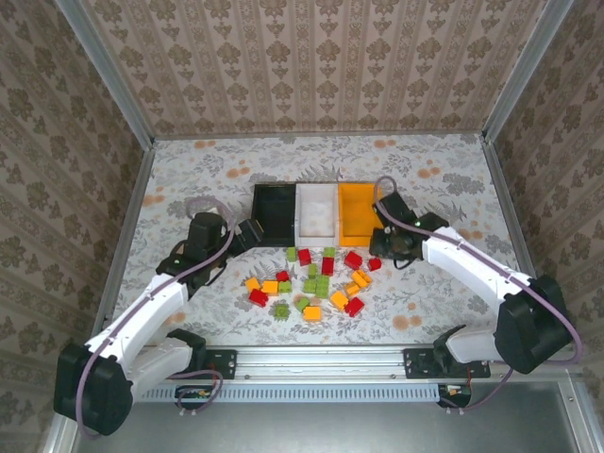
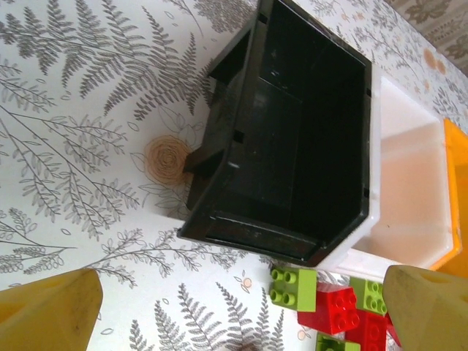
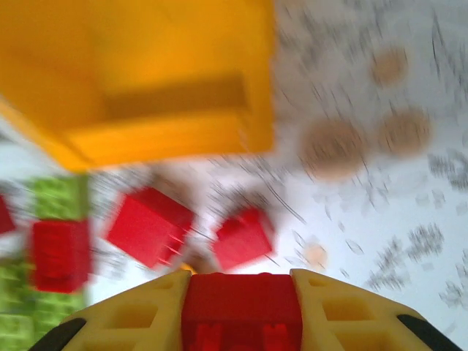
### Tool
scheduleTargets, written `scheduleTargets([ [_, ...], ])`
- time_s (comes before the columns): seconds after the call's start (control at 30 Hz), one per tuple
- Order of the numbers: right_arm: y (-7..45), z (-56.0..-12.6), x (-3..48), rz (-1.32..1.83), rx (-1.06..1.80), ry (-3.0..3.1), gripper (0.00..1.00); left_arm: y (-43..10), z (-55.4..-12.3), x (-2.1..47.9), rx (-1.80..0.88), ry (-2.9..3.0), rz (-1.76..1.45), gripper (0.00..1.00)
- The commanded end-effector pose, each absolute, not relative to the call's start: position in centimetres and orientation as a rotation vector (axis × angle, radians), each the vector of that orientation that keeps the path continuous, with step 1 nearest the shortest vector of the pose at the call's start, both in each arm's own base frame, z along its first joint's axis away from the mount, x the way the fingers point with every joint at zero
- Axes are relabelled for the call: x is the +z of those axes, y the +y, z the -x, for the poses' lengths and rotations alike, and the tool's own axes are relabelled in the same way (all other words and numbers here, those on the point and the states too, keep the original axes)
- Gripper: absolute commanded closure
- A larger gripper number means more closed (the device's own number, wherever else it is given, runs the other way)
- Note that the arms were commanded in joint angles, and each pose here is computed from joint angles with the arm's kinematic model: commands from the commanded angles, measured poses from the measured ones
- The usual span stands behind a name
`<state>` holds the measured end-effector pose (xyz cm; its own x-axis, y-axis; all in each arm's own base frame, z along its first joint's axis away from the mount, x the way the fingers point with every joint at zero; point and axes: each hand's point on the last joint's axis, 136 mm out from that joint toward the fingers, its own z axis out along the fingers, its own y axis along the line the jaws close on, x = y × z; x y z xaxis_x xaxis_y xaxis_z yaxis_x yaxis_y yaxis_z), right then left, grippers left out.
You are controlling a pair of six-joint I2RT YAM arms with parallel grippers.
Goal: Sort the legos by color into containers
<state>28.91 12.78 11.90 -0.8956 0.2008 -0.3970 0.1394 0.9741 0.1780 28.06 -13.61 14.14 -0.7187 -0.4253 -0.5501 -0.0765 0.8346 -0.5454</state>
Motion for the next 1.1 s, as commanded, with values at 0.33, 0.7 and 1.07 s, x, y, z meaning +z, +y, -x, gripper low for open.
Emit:
scheduleTargets([
  [0.33, 15.2, -41.0, 11.1, -0.204, 0.001, 2.637, 0.63, -12.0, -25.4, 13.2, -0.481, 2.438, 0.309, 0.0],
  [0.7, 16.0, -43.3, 10.4, -0.234, -0.011, 2.651, 0.35, -12.2, -24.6, 13.3, -0.495, 2.467, 0.244, 0.0],
  [1.07, 15.8, -37.7, 12.3, -0.245, 0.141, 2.608, 0.3, -13.3, -20.5, 8.7, -0.496, 2.681, 0.188, 0.09],
])
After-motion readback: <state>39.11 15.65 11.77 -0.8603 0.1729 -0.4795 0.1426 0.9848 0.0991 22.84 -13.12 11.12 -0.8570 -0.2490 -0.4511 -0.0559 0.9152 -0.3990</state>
